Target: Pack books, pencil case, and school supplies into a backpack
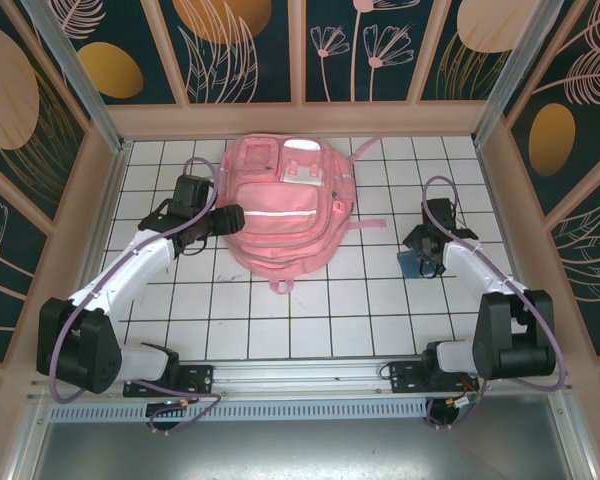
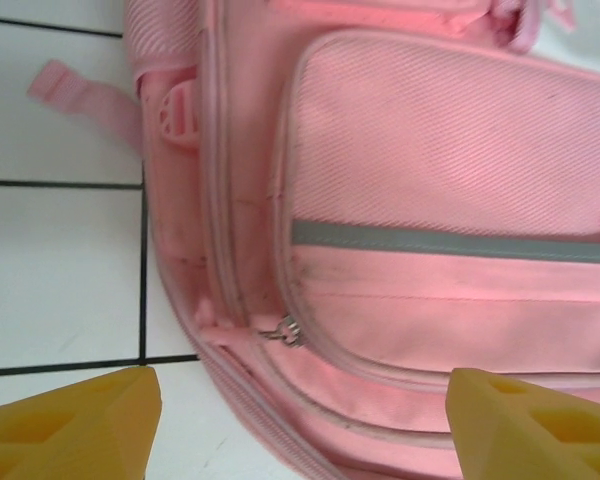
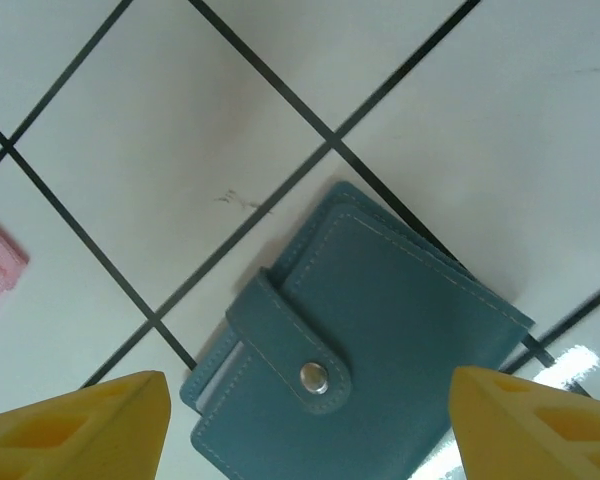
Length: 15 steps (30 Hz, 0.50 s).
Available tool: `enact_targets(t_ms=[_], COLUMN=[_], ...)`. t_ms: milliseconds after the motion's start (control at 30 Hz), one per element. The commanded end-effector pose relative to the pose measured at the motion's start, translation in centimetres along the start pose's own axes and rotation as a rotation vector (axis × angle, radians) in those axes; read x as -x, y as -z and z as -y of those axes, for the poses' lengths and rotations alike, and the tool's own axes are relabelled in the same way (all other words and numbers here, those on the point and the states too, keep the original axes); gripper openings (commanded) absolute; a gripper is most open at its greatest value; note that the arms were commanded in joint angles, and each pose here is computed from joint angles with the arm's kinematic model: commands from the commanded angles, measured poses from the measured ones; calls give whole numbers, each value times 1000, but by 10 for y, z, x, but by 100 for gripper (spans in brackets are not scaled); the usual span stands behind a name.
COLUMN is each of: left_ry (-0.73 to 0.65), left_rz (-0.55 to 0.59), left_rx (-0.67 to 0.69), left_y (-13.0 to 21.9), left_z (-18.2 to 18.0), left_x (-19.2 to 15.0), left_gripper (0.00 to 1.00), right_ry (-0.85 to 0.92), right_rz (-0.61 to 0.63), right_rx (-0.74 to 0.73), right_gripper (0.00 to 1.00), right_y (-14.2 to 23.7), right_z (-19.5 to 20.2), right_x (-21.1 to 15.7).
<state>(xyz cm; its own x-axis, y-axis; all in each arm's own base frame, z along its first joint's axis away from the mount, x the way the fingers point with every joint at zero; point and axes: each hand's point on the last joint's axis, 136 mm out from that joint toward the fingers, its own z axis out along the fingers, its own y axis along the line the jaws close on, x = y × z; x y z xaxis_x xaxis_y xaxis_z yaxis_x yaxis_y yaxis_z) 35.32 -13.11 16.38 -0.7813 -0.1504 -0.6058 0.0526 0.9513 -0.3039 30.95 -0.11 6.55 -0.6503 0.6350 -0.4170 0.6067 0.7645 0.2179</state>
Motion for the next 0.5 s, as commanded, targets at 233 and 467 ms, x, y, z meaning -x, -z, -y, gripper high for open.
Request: enact_targets(t_ms=[233,467], left_ry=[-76,-90], left_rz=[18,1], left_rx=[-93,-141], left_y=[-2,-11], left_z=[41,60], left_x=[15,15], left_gripper=[79,80], right_ry=[145,358], right_rz=[-127,-268], right_rx=[132,379], right_gripper=[72,72], right_y=[-38,-19], right_z=[-46,-106], right_x=[-21,-89])
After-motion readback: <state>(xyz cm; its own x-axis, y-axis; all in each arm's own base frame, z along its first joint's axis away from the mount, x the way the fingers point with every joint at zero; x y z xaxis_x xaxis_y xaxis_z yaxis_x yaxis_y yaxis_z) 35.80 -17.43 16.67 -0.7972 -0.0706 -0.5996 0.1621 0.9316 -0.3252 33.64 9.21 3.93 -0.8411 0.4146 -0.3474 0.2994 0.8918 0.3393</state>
